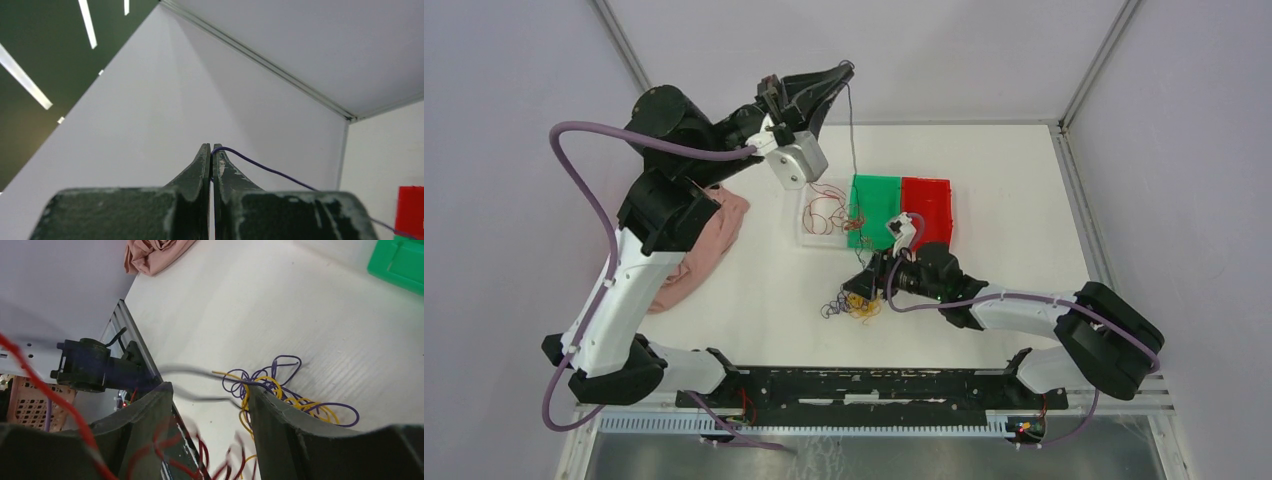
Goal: Untangle the cables
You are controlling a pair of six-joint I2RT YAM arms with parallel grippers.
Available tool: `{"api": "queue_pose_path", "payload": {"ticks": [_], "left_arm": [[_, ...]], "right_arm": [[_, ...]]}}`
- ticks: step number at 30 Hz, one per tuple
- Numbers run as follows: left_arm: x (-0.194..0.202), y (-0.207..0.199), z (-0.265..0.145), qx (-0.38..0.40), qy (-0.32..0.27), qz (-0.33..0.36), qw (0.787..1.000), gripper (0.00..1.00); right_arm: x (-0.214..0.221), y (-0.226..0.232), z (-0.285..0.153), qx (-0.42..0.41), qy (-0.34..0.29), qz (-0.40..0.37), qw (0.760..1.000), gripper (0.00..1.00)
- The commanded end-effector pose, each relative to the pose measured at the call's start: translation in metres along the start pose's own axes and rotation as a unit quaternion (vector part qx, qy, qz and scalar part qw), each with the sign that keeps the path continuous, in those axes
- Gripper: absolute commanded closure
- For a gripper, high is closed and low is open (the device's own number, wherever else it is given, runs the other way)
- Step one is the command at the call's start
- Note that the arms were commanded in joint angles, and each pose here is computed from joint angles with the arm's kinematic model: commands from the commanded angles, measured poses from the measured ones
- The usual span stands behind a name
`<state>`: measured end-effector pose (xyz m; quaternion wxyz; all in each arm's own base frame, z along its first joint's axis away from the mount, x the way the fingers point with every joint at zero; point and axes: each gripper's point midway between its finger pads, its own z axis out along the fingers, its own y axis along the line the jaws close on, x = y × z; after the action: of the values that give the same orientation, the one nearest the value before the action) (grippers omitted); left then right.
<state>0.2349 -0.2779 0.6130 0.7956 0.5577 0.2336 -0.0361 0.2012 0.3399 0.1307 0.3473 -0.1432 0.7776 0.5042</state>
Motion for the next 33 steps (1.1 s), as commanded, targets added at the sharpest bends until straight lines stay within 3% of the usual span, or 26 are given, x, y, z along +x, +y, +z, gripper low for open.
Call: {"api": "queue_pose_path", "payload": {"ticks": [1, 8, 17, 24, 27, 30, 33], "left_arm": [[-0.046, 0.073, -0.012, -0.116, -0.050, 0.081, 0.989, 0.97], [-0.052, 0.082, -0.014, -0.126, -0.052, 0.108, 0.985, 0.97], [-0.074, 0.139, -0.027, -0.242, -0.066, 0.147, 0.957, 0.97], [-0.068, 0.108, -0.023, -0.175, -0.065, 0.129, 0.974, 0.97], [-0.065, 0.106, -0.023, -0.176, -0.059, 0.132, 0.974, 0.97], [-0.061, 0.103, -0.022, -0.169, -0.054, 0.131, 0.975, 0.97], [-0.058, 0.092, -0.019, -0.145, -0.052, 0.122, 0.981, 0.97]], "right_arm": [[0.000, -0.010, -0.002, 0.027, -0.013, -0.003, 1.000, 0.39], [0.001, -0.016, -0.013, 0.044, -0.023, 0.002, 0.999, 0.45], [0.009, -0.022, -0.026, 0.062, -0.013, -0.013, 0.998, 0.33], [-0.027, 0.016, -0.050, 0.036, -0.032, -0.074, 0.996, 0.18], [-0.041, 0.043, -0.065, 0.008, -0.029, -0.111, 0.993, 0.01], [-0.047, 0.062, -0.079, -0.013, -0.022, -0.136, 0.990, 0.01], [-0.071, 0.087, -0.096, -0.030, -0.053, -0.161, 0.985, 0.00]]}}
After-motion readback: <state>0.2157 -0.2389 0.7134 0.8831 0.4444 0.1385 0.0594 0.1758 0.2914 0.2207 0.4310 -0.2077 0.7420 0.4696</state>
